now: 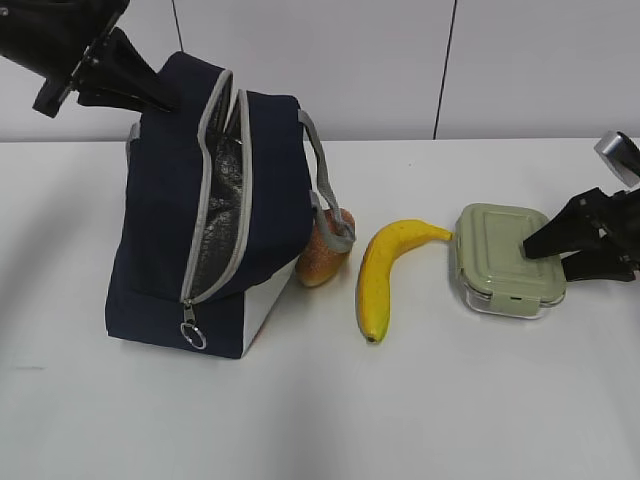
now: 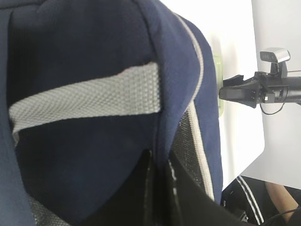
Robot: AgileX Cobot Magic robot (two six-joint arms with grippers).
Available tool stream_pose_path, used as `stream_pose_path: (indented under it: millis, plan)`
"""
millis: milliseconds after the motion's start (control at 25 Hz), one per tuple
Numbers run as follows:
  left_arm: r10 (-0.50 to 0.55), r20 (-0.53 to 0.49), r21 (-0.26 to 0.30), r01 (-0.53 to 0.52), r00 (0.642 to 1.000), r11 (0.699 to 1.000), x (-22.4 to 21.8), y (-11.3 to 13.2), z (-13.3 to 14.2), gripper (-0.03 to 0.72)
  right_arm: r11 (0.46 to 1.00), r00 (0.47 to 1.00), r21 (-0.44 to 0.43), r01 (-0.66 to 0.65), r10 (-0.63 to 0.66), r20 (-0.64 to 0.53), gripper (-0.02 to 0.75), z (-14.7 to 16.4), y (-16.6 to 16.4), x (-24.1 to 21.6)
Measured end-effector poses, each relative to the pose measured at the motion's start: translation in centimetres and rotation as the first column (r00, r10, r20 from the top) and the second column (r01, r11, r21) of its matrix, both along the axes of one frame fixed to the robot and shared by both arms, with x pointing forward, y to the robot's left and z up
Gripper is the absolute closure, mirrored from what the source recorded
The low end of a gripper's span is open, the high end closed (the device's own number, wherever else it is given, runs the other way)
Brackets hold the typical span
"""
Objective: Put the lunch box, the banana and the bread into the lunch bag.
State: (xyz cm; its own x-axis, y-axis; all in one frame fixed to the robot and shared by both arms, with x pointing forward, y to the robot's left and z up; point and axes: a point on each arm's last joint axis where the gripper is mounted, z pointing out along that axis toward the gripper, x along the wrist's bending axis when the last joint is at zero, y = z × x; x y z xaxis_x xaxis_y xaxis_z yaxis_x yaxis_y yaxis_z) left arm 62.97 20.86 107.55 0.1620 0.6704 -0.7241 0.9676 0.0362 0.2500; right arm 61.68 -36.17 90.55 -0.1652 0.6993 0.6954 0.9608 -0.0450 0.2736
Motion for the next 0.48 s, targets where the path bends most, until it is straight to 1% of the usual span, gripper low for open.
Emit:
stream_pose_path:
  millis: [240, 400, 480]
  plan:
    - [0.0, 0.0, 0.0, 0.0, 1.0, 1.0, 0.0, 0.0, 0.0, 0.702, 1.0, 1.0, 0.006, 0.008, -0.008, 0.002, 0.228, -0.5, 0.0, 0.2]
    - [0.0, 0.0, 0.0, 0.0, 1.0, 1.0, 0.0, 0.0, 0.0, 0.702, 0.999, 1.0, 0.046, 0.02, -0.019, -0.012, 0.241, -1.2, 0.1, 0.5]
    - [0.0, 0.0, 0.0, 0.0, 1.0, 1.0, 0.0, 0.0, 0.0, 0.702, 0.997, 1.0, 0.067, 0.023, -0.022, -0.014, 0.262, -1.4, 0.1, 0.7]
